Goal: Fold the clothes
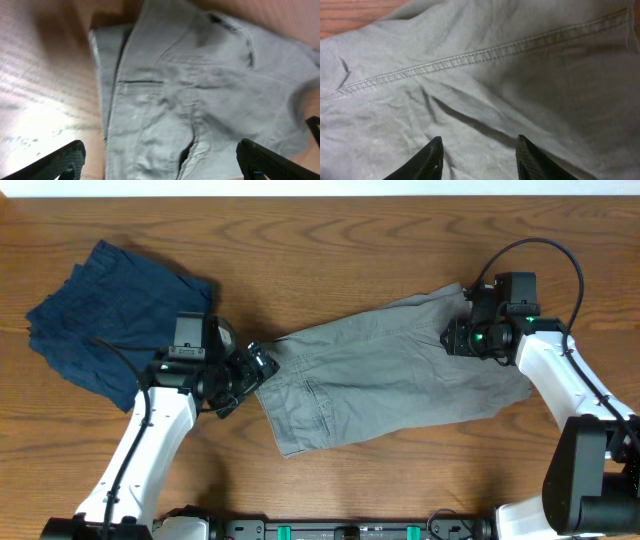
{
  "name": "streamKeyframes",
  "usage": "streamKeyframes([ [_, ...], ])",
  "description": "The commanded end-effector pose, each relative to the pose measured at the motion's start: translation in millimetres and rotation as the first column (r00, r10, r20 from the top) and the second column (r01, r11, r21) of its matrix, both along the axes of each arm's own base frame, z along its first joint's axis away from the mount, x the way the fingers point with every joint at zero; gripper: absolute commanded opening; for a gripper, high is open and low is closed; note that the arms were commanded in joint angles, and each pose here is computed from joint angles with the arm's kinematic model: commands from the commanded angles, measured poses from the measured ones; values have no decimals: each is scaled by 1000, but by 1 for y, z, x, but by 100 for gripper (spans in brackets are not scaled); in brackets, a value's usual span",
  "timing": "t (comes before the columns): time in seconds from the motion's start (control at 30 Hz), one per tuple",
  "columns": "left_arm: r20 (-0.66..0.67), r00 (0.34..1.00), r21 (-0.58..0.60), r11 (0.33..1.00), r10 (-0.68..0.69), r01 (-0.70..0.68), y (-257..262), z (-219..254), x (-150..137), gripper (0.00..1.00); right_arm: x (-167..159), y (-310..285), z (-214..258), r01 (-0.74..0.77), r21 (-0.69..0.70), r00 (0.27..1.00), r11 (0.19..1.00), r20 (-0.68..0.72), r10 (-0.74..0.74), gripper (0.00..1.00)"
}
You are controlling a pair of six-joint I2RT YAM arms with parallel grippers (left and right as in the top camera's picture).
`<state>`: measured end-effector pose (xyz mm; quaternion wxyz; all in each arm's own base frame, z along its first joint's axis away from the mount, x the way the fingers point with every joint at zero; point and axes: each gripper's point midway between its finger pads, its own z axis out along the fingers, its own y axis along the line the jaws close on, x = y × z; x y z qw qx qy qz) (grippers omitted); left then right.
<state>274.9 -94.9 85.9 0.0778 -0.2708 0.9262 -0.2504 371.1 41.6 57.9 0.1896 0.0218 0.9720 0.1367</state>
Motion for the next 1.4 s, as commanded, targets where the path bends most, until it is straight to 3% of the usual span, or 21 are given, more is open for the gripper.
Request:
streamKeyframes([
  [0.0, -79, 997, 40, 999, 5, -2, 6, -29, -18, 98, -4, 1, 2, -21, -11, 1000, 1000, -7, 21, 43],
  [0.23, -99, 992, -92, 993, -81, 71, -28, -74, -33, 99, -24, 2, -5, -23, -3, 995, 1000, -96, 23, 43],
  [0.33, -127, 986, -92, 991, -112, 101, -38, -90, -40, 90, -27, 2, -6, -23, -2, 994, 1000, -110, 23, 42],
  [0.47, -113, 978, -107, 981, -173, 161, -54, -94, -42, 53, -29, 2, -7, -23, -2, 993, 1000, -118, 22, 43],
  [0.5, -106, 978, -108, 980, -178, 166, -56, -93, -42, 41, -30, 2, -7, -23, 0, 993, 1000, -120, 23, 43],
  [0.53, -98, 979, -109, 979, -181, 170, -57, -91, -40, 16, -31, 4, -7, -26, 8, 992, 1000, -124, 27, 43],
  [0.57, -86, 980, -110, 979, -181, 172, -57, -88, -38, 6, -33, 7, -6, -41, 24, 991, 999, -128, 44, 43],
  [0.73, -27, 983, -75, 981, -180, 178, -45, -56, -18, 6, -46, 28, -2, -155, 117, 976, 981, -133, 170, 33],
  [0.93, -17, 987, -15, 987, -160, 159, -26, 3, 3, 6, -61, 63, 1, -256, 186, 948, 949, -144, 284, 6],
  [1.0, -9, 986, -12, 986, -169, 169, -27, 23, 8, 6, -68, 79, -2, -324, 182, 926, 928, -142, 351, 2],
  [1.23, 54, 980, -4, 982, -191, 191, -30, 72, 24, 6, -93, 131, -24, -488, 174, 839, 856, -180, 514, 1],
  [1.37, 105, 974, 3, 979, -202, 203, -31, 94, 33, 6, -96, 154, -48, -511, 164, 819, 844, -204, 536, 1],
])
